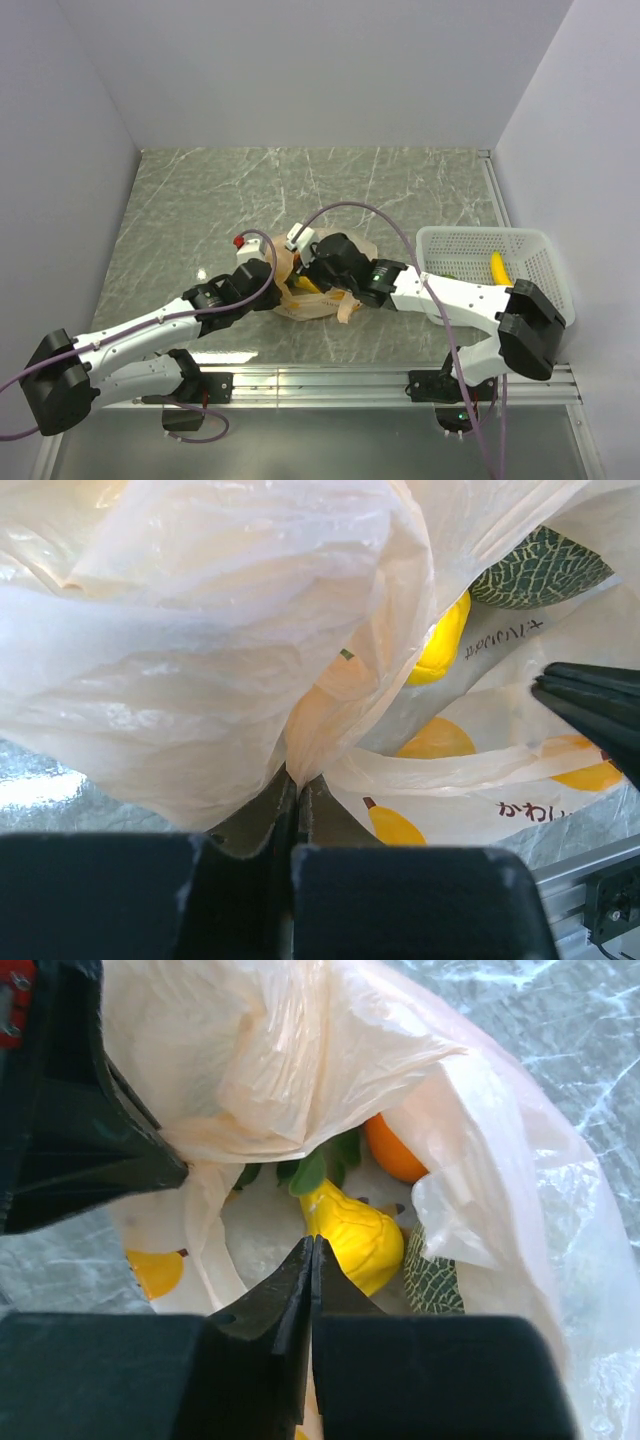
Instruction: Untie the knot of the plastic bag and take out the fruit
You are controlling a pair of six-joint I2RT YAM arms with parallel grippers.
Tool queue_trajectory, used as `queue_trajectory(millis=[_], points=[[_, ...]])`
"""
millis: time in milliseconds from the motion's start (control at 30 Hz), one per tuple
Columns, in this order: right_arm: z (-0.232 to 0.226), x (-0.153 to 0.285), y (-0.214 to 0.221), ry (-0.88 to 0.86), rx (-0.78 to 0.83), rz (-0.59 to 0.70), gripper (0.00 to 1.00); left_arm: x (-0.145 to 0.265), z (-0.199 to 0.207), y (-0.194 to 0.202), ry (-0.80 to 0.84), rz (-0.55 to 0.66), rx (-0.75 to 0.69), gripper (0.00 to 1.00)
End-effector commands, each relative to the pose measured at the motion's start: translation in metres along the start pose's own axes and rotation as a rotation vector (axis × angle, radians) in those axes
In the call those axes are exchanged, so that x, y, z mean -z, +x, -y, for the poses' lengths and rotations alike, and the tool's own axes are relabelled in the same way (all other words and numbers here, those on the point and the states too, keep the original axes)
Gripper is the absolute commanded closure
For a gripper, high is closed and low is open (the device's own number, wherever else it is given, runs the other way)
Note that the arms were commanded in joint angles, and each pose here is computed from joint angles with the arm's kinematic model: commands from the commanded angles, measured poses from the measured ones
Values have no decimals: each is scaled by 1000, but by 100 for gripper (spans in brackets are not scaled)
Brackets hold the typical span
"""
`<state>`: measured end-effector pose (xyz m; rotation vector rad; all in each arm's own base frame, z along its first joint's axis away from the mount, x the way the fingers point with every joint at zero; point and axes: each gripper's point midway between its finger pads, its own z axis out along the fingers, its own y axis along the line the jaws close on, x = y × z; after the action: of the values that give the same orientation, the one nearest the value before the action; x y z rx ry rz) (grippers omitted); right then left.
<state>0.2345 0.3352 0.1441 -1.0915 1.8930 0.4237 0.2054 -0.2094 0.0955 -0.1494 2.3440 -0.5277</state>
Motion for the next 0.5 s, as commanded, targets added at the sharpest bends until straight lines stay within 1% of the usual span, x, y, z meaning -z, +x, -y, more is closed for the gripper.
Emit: queue_trajectory(millis=[0, 33, 100, 133, 200, 233, 300, 367, 467], points=[[-7, -8, 18, -20, 2, -63, 84, 4, 9, -15, 21, 46, 8, 98], [-5, -11, 17, -9, 7, -66, 69, 3, 6, -13, 17, 44, 9, 96], [-4, -18, 24, -1, 19, -93, 57, 2, 4, -12, 10, 50, 16, 93], [1, -24, 27, 22, 40, -103, 46, 1, 1, -10, -1, 49, 18, 94], [7, -28, 31, 61, 65, -121, 38, 0, -2, -10, -14, 51, 24, 96], [14, -30, 31, 92, 87, -132, 32, 1, -4, -11, -19, 57, 26, 97], [18, -37, 40, 115, 116, -168, 30, 1, -4, -11, -20, 60, 26, 98], [26, -41, 43, 161, 137, -172, 25, 2, -4, -11, -16, 57, 28, 99], [36, -47, 45, 219, 165, -177, 22, 2, -3, -7, -6, 42, 28, 99]])
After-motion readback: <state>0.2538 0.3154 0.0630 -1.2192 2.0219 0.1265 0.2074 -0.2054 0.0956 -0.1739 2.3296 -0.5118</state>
